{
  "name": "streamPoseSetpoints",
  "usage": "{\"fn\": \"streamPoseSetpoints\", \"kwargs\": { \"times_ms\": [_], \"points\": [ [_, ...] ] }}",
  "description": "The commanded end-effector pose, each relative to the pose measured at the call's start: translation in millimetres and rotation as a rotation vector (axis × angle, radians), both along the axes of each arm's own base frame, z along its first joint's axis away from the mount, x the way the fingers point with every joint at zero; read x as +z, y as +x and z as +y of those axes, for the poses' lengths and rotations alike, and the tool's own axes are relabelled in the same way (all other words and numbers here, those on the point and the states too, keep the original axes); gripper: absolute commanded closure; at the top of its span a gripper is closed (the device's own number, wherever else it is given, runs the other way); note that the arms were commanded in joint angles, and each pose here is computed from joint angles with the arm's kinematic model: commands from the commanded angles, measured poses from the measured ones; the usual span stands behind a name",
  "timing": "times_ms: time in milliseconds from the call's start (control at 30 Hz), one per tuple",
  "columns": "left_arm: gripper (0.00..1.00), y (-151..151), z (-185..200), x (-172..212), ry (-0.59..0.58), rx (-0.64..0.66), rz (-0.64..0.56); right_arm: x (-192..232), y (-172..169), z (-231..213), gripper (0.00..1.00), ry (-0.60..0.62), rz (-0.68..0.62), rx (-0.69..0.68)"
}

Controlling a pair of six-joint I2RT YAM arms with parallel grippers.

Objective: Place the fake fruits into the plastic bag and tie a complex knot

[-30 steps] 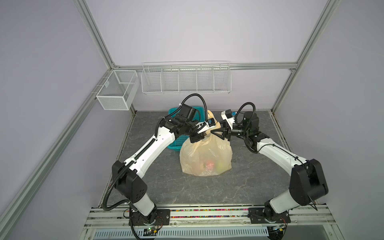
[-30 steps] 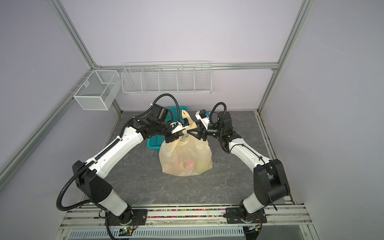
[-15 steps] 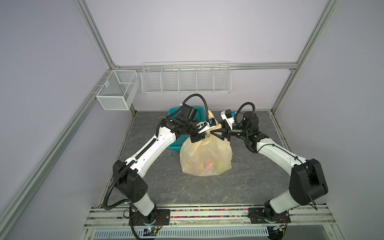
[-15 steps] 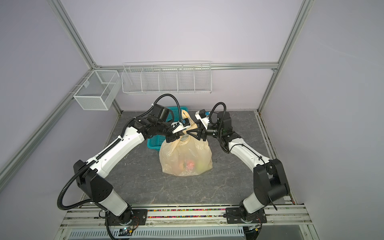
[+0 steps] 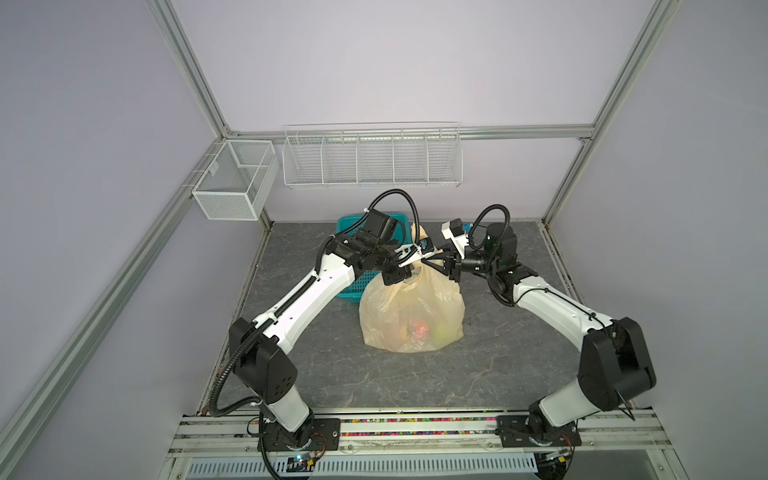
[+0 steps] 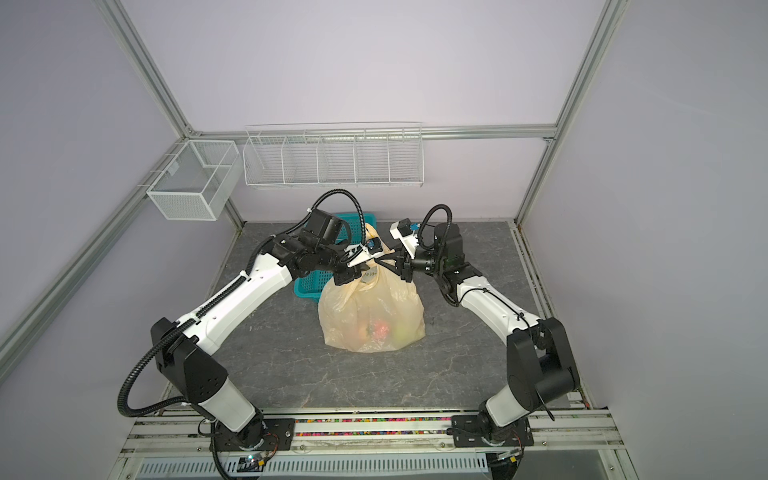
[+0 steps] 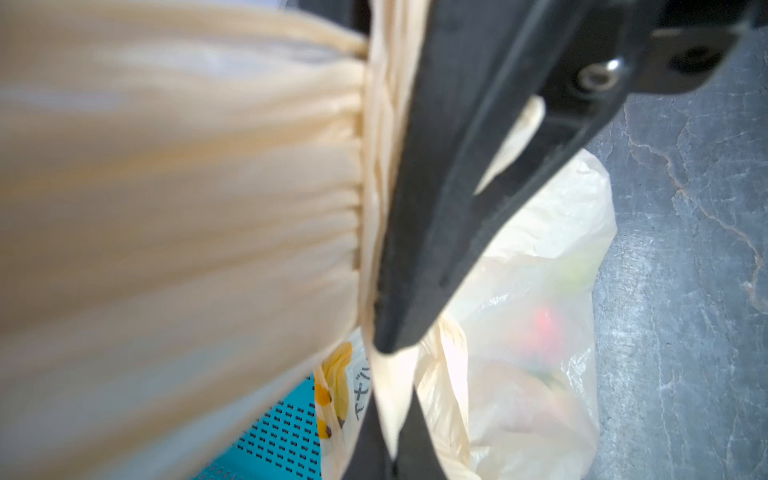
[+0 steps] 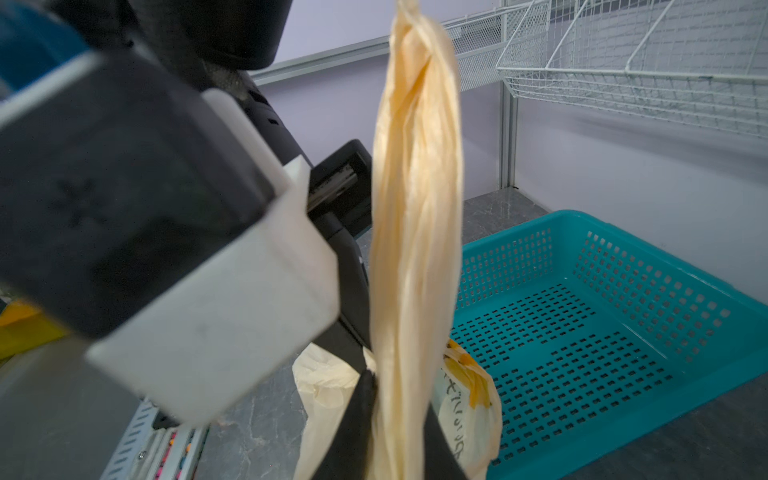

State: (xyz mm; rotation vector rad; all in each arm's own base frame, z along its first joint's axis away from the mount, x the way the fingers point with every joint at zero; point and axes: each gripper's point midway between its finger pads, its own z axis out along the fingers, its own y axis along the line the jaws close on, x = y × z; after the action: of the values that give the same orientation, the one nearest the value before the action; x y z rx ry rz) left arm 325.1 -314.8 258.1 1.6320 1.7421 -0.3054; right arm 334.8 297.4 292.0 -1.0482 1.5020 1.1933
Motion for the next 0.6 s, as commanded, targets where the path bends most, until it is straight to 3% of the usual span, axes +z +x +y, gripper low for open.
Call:
{"fn": "streamPoseSetpoints", "kwargs": {
  "times_ms": [0, 67, 167, 300, 433, 567],
  "points": [
    [0.98, -3.8, 2.7, -1.9, 0.009, 0.012, 0.016, 2.3, -3.0, -3.7, 0.9, -0.004, -0.02, 0.008],
    [0.79, -9.5, 3.1, 3.5, -0.012, 0.009, 0.033, 2.3, -4.2, -5.8, 0.93, -0.015, -0.027, 0.001],
    [0.62, -17.1, 4.7, 16.2, -0.072, 0.025, 0.064, 3.4, -7.3, -8.1, 0.93, -0.02, -0.034, -0.008],
    [0.53, -25.2, 10.9, 40.6, -0.209, 0.065, 0.119, 2.8, -12.5, -12.4, 0.93, -0.03, -0.036, -0.024],
    [0.39, -25.0, 15.7, 72.6, -0.43, 0.079, 0.187, 2.8, -21.2, -15.0, 0.93, -0.04, -0.04, -0.017],
    [0.28, -24.6, 6.5, 92.3, -0.51, 0.014, 0.176, 4.1, -31.5, -16.5, 0.93, -0.048, -0.044, 0.004]
  ]
}}
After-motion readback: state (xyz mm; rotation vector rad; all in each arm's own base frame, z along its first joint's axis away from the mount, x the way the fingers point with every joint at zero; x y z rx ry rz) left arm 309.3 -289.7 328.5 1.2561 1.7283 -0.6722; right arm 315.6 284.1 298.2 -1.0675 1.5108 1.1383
